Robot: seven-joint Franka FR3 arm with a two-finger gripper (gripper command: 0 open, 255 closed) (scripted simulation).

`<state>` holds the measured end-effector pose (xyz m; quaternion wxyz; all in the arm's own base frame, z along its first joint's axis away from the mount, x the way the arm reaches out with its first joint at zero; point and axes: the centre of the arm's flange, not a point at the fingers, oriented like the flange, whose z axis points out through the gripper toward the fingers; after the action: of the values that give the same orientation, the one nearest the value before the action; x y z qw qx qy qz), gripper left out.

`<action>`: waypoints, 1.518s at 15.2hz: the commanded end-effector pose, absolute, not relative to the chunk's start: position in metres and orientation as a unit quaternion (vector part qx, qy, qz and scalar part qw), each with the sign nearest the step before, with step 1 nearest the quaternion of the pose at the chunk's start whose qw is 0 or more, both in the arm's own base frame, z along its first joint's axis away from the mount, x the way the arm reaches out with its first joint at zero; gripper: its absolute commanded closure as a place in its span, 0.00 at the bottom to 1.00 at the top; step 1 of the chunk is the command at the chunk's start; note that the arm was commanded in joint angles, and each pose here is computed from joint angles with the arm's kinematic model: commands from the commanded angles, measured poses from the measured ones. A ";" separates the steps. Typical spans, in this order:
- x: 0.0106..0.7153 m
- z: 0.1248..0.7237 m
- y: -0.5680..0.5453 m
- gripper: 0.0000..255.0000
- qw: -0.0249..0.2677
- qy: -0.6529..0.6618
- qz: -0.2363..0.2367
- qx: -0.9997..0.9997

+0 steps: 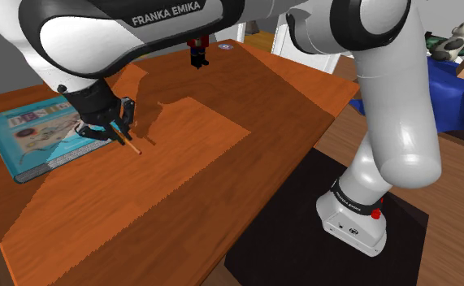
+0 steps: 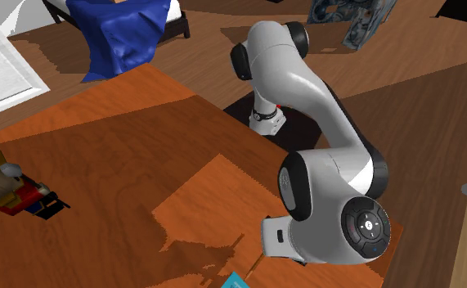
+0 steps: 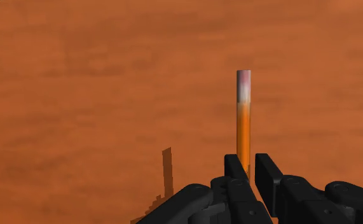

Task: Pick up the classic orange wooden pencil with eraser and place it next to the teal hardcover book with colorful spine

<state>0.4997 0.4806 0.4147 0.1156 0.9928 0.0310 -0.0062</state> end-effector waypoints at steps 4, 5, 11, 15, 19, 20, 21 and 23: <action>0.499 0.387 0.481 1.00 0.115 0.031 -0.006 0.993; 0.499 0.382 0.481 1.00 0.115 0.031 -0.006 0.993; 0.499 0.352 0.481 1.00 0.115 0.031 -0.006 0.993; 0.499 0.352 0.481 1.00 0.115 0.031 -0.006 0.993; 0.499 0.352 0.481 0.00 0.115 0.031 -0.006 0.993; 0.499 0.352 0.481 0.00 0.115 0.031 -0.006 0.993; 0.499 0.352 0.481 0.00 0.115 0.031 -0.006 0.993; 0.499 0.352 0.481 0.00 0.115 0.031 -0.006 0.993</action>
<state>0.4992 0.4809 0.3519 0.1155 0.9928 0.0309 -0.0061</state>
